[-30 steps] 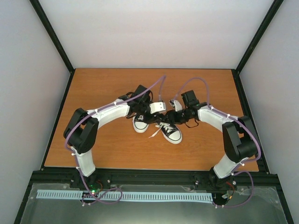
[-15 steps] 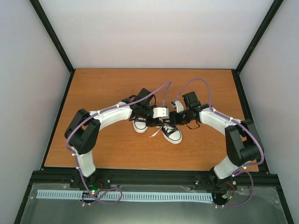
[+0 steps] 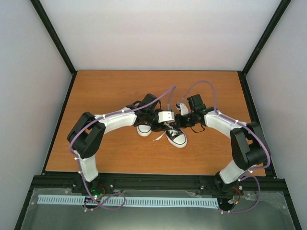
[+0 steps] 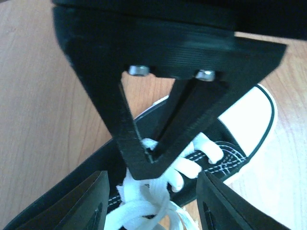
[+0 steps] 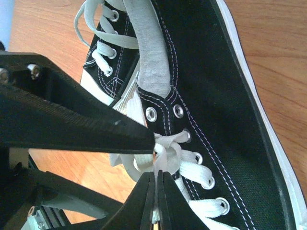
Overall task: Tie the shoes
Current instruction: Tie the shoelace on the shoe.
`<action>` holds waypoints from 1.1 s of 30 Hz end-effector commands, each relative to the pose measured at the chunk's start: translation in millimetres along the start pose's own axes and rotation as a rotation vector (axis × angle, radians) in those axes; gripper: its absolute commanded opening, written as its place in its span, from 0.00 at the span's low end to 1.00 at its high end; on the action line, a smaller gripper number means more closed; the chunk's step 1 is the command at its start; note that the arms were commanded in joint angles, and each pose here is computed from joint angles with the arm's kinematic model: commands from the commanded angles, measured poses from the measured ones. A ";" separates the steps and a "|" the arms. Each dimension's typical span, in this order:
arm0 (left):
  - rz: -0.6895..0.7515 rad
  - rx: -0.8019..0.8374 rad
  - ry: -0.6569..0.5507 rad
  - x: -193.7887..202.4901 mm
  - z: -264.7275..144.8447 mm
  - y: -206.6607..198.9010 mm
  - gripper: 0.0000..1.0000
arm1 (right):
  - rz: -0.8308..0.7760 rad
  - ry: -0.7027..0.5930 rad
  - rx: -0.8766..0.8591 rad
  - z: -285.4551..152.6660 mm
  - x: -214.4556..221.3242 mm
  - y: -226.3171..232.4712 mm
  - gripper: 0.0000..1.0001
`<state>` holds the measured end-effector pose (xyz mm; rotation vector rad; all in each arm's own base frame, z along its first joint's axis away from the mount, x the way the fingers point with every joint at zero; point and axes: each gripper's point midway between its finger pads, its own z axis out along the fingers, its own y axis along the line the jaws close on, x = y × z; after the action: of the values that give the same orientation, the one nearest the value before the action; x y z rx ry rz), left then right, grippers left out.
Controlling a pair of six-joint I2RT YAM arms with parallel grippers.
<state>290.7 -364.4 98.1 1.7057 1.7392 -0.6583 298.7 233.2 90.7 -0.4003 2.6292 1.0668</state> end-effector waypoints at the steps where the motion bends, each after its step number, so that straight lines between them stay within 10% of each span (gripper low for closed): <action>1: -0.031 -0.053 -0.059 -9.9 11.3 11.8 0.52 | -0.014 -0.014 -0.031 -2.9 -7.2 10.3 0.03; 13: -0.050 -0.175 -0.028 12.2 25.1 27.8 0.19 | -0.015 -0.029 -0.059 -12.6 -12.2 23.1 0.03; 33: -0.033 -0.153 0.093 51.9 22.4 17.5 0.02 | -0.006 -0.042 -0.049 -36.6 -7.8 25.5 0.03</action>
<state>307.8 -362.8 66.9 1.6013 1.7687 -0.5326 293.6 230.5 110.4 -0.3815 2.6195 1.0965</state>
